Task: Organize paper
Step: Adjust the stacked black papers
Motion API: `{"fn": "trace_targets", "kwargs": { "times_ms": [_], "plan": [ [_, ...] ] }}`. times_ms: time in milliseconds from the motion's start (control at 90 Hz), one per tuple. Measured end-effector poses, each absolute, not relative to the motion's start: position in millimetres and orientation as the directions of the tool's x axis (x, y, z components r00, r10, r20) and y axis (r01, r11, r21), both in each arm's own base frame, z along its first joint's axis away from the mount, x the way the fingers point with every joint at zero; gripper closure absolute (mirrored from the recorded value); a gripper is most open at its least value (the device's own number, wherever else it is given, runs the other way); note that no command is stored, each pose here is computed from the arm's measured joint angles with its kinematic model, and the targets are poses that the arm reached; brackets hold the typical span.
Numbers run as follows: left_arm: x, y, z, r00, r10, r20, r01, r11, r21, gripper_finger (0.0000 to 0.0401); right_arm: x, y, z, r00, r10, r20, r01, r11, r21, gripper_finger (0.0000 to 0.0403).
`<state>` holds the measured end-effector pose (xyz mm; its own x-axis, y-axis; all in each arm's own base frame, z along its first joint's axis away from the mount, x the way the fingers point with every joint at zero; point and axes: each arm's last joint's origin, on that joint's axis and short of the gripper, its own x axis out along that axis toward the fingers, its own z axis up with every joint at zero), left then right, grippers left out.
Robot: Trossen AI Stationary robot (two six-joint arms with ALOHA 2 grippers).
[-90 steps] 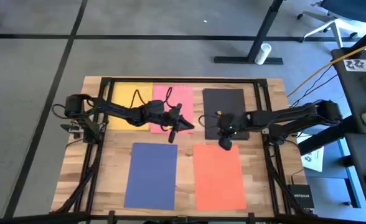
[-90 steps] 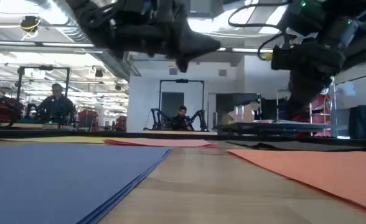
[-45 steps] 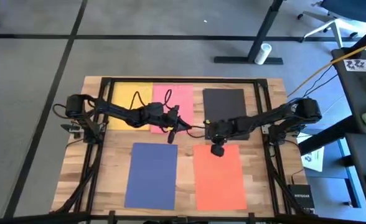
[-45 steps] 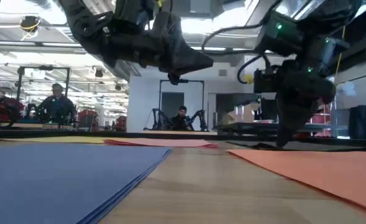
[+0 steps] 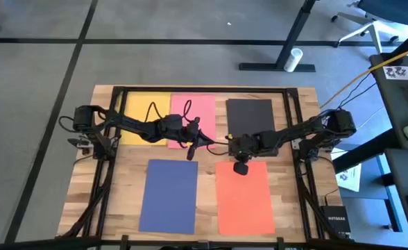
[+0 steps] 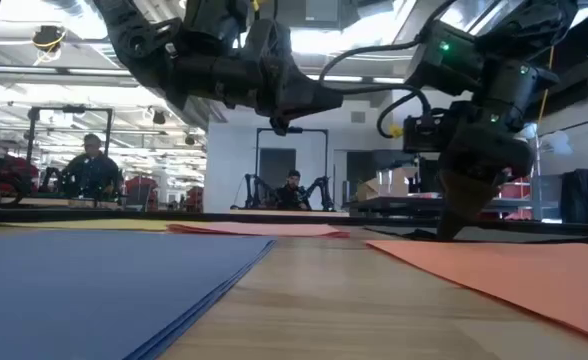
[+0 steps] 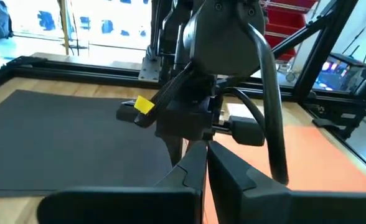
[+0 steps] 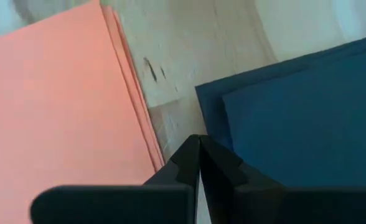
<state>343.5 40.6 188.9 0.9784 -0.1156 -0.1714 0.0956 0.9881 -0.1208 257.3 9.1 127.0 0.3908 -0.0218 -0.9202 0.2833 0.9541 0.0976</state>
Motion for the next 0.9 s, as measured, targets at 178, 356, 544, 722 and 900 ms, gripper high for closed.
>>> {"fn": "trace_targets", "kwargs": {
  "times_ms": [178,356,544,722,900],
  "plan": [
    [343.5,40.2,188.7,0.978,-0.117,-0.173,0.096,0.988,-0.122,0.0401,258.0,8.9,125.3,0.387,-0.03,-0.922,0.29,0.953,0.091,0.0402],
    [343.6,40.1,188.7,0.978,-0.117,-0.173,0.097,0.988,-0.122,0.0401,258.0,8.3,125.1,0.387,-0.052,-0.921,0.314,0.946,0.078,0.0402],
    [343.6,40.1,188.8,0.978,-0.117,-0.173,0.096,0.987,-0.126,0.0401,258.2,7.8,125.0,0.388,-0.069,-0.919,0.325,0.943,0.066,0.0402],
    [343.6,40.1,188.8,0.978,-0.117,-0.173,0.096,0.987,-0.126,0.0401,258.1,7.0,124.7,0.387,-0.089,-0.918,0.335,0.941,0.05,0.0402],
    [343.6,40.1,188.8,0.978,-0.118,-0.173,0.097,0.987,-0.124,0.0401,258.0,6.5,124.5,0.385,-0.099,-0.918,0.343,0.938,0.043,0.0402]
  ]
}}
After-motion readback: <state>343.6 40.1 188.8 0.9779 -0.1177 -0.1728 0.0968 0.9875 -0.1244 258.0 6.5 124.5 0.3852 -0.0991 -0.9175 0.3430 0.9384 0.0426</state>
